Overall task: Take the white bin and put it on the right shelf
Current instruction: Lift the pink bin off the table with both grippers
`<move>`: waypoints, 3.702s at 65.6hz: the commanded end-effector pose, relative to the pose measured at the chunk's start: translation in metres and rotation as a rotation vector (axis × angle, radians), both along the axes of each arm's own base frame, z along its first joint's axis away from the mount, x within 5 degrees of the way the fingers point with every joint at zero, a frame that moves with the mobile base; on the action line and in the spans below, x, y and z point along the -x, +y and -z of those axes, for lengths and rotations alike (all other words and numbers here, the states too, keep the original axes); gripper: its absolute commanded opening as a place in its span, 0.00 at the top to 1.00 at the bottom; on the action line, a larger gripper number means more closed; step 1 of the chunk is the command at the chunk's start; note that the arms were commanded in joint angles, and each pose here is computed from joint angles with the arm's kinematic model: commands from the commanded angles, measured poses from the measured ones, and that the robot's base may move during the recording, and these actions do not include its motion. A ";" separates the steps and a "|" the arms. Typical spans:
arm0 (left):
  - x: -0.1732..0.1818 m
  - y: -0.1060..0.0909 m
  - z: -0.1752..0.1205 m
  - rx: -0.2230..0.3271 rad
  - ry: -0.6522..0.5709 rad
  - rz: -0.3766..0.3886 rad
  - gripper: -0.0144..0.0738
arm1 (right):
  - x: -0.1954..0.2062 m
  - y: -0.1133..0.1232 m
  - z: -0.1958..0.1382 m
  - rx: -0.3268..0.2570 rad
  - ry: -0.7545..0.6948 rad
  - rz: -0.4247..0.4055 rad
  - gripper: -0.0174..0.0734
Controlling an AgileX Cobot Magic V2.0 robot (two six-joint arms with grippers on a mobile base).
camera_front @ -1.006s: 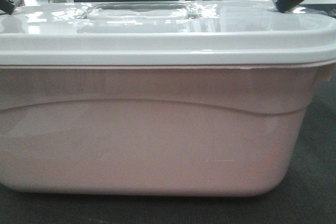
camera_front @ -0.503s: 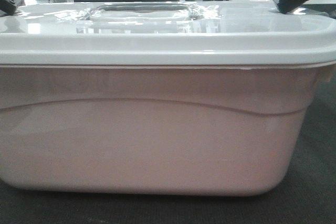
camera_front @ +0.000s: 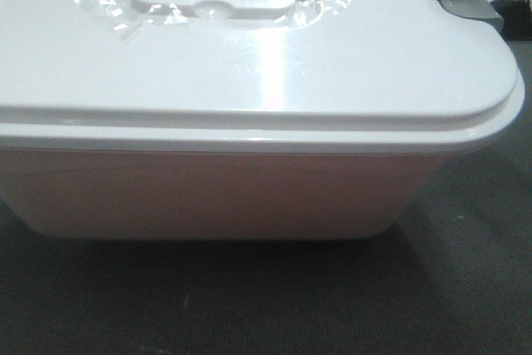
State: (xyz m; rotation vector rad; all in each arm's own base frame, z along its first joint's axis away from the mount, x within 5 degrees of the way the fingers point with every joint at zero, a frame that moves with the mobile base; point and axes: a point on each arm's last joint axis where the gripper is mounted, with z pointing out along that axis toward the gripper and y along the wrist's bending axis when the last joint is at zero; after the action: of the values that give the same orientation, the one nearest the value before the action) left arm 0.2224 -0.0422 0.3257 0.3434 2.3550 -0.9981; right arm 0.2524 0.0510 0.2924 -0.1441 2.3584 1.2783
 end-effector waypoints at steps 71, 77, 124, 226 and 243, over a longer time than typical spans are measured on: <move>0.040 -0.023 -0.054 0.245 -0.193 0.155 0.62 | 0.068 0.018 -0.082 -0.130 -0.378 -0.183 0.34; 0.043 -0.023 -0.056 0.240 -0.209 0.158 0.62 | 0.068 0.018 -0.082 -0.130 -0.378 -0.183 0.34; 0.044 -0.024 -0.062 0.278 -0.251 0.142 0.62 | 0.087 0.020 -0.094 -0.118 -0.449 -0.189 0.34; 0.080 -0.028 -0.082 0.247 -0.405 0.199 0.62 | 0.105 0.023 -0.110 -0.173 -0.529 -0.182 0.34; 0.080 -0.029 -0.082 0.247 -0.404 0.201 0.62 | 0.117 0.023 -0.117 -0.161 -0.583 -0.164 0.34</move>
State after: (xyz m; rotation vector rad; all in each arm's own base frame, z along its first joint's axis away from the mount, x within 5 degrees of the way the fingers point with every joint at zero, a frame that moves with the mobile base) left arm 0.1669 -0.0536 0.3871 0.4753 1.9519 -0.8970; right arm 0.1637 0.0557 0.3805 -0.4253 1.9485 0.9404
